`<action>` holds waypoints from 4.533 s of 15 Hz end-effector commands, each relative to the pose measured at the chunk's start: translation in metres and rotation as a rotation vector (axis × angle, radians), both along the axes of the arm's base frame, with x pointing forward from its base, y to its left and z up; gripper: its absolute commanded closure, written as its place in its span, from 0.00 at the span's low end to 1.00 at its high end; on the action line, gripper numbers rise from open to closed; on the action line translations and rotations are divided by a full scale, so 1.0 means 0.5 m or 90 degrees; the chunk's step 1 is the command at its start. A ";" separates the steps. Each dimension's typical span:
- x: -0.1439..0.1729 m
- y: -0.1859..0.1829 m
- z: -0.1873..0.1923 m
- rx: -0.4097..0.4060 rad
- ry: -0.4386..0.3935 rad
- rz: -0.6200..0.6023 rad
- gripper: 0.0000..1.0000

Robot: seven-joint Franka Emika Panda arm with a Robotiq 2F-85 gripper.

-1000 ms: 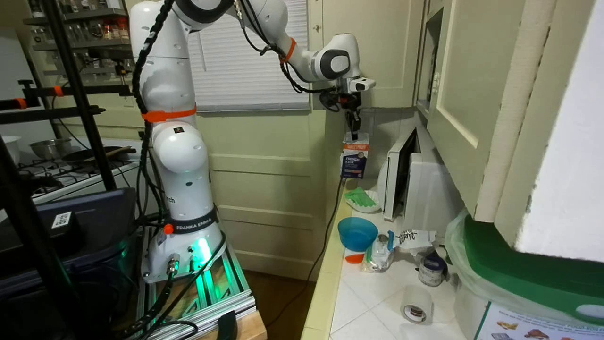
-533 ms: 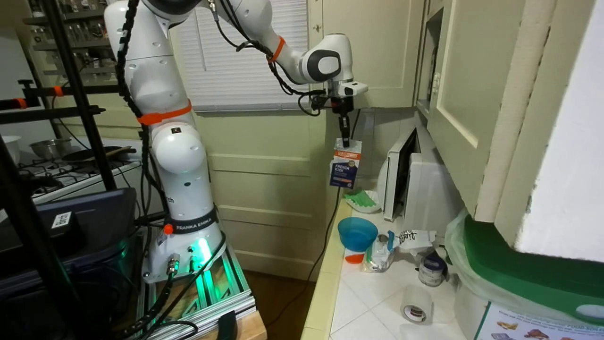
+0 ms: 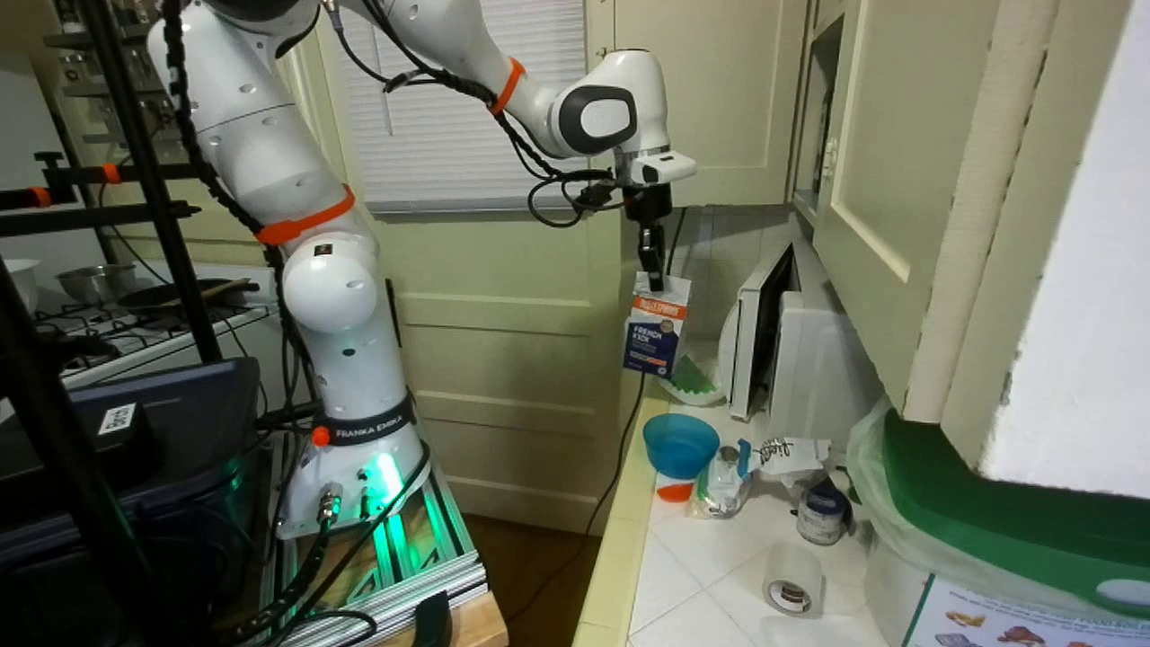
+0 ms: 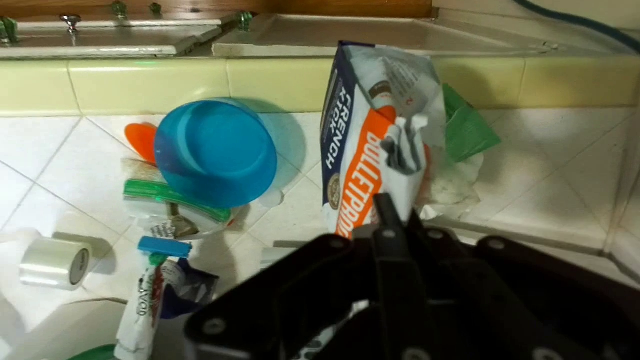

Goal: Move the white and blue packet to the right then put the white bowl inside the blue bowl.

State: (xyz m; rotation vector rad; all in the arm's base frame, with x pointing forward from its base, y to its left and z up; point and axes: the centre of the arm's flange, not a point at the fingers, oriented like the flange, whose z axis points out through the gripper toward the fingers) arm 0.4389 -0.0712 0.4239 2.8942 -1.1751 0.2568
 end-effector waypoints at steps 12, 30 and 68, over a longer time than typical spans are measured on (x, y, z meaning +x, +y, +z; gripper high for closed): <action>-0.273 -0.237 0.012 0.028 -0.073 -0.291 0.99; -0.316 -0.380 -0.011 0.015 -0.044 -0.310 0.99; -0.319 -0.558 -0.153 -0.122 -0.006 0.005 0.77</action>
